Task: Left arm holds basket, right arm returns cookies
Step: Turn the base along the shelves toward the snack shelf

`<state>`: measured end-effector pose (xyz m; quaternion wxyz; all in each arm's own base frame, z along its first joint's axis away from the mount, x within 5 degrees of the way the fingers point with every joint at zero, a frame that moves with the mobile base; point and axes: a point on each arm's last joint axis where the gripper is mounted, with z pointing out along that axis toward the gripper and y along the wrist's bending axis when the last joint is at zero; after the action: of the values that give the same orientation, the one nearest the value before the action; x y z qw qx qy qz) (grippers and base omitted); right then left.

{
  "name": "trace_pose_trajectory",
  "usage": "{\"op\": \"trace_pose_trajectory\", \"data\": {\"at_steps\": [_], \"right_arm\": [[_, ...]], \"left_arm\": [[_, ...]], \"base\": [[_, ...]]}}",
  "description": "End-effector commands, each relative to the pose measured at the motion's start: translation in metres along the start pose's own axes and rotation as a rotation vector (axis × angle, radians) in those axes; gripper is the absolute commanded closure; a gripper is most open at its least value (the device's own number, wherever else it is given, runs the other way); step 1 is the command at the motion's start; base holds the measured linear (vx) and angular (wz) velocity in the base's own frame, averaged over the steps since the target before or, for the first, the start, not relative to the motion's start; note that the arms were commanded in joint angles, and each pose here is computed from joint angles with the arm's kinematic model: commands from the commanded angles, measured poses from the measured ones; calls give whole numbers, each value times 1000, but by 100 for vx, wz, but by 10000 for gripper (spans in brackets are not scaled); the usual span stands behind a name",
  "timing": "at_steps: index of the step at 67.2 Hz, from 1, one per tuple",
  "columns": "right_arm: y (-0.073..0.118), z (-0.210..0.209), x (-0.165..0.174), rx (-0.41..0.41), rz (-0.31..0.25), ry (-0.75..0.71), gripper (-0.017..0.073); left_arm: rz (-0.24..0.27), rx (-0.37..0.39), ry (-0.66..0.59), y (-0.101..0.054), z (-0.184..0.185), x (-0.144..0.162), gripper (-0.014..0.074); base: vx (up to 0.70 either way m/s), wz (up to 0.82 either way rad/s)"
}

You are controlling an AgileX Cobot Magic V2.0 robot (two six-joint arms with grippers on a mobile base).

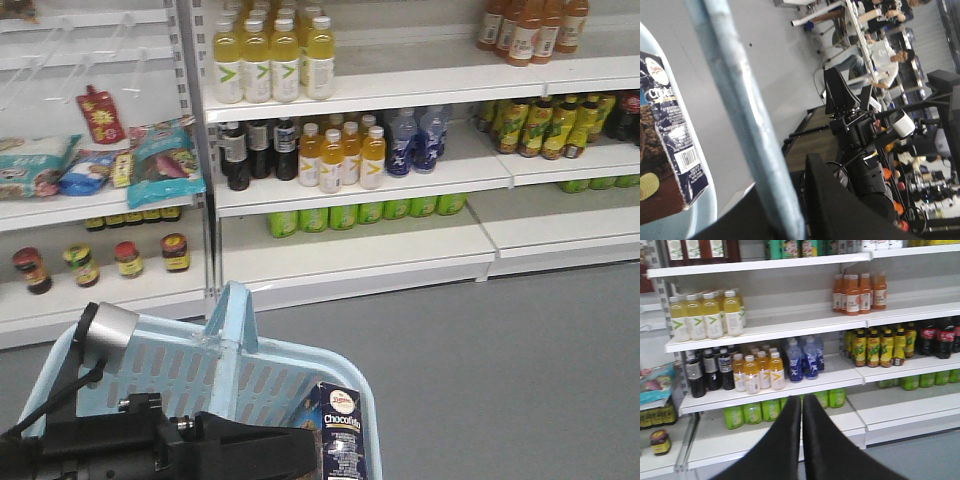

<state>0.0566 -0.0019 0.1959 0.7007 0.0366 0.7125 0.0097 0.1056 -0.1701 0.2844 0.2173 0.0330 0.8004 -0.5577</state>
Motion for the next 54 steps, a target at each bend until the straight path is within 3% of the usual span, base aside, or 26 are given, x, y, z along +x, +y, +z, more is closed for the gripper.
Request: {"op": "trace_pose_trajectory", "data": {"at_steps": [1, 54], "right_arm": [[0, -1, -6, 7, -11, -74, 567], [0, -1, -6, 7, -11, -74, 567]], "left_arm": [[-29, 85, -11, -17, -4, -4, 600], [-29, 85, -11, -17, -4, -4, 600]], "base": [[46, -53], [47, -52]]}}
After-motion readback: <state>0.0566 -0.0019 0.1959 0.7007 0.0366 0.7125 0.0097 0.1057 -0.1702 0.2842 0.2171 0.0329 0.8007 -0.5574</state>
